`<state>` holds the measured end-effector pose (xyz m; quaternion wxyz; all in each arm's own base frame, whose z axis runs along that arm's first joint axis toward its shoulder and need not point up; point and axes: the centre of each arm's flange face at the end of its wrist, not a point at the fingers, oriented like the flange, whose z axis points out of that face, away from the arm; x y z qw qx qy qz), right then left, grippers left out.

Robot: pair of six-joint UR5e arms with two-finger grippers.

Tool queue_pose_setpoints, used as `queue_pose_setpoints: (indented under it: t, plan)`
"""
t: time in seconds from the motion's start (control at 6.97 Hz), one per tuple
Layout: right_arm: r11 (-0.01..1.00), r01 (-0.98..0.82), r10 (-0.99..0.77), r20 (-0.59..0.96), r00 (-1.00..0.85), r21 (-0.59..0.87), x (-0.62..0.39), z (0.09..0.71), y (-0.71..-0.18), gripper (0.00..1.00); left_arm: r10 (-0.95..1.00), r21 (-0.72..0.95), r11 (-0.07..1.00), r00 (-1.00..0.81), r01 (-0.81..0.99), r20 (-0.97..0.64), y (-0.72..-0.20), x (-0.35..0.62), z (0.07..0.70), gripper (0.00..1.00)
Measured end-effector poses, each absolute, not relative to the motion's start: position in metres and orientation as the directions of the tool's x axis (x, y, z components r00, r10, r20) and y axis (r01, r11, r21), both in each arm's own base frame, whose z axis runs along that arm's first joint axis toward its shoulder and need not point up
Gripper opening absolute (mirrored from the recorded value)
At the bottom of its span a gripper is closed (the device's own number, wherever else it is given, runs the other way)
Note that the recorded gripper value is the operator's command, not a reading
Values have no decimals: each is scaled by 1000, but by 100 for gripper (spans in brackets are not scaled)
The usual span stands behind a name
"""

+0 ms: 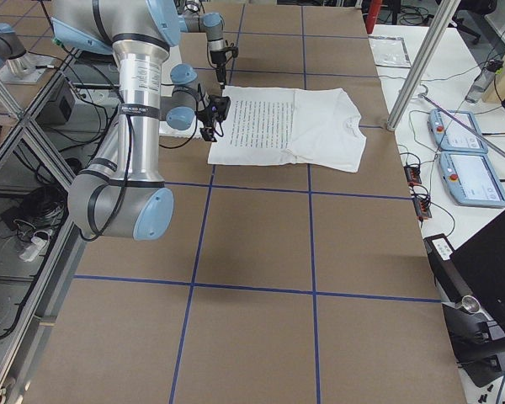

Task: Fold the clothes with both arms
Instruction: 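Lower both grippers onto the hem corners and close them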

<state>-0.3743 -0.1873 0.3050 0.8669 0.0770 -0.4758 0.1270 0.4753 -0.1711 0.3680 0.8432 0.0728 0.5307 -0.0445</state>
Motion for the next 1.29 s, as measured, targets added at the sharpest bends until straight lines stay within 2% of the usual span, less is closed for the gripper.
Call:
queue_pose_setpoints:
  t: [0.14,0.43,0.57,1.15,1.29]
  plan:
    - [956,-294,145,844,516,15,-375,305,-187,100,2,77,985,444,151,-896,-171,474,373,73]
    - [955,-296,141,844,517,22,-376,306,-185,100,3,80,985,456,150,-890,-171,472,378,53]
    - [955,-296,140,844,518,23,-377,306,-184,100,3,81,985,458,150,-889,-170,473,379,35]
    - [955,-295,139,844,519,24,-377,306,-184,100,3,81,986,465,148,-885,-170,474,383,33]
    - [955,-295,139,843,520,24,-377,307,-184,100,3,82,986,468,148,-884,-170,474,383,19]
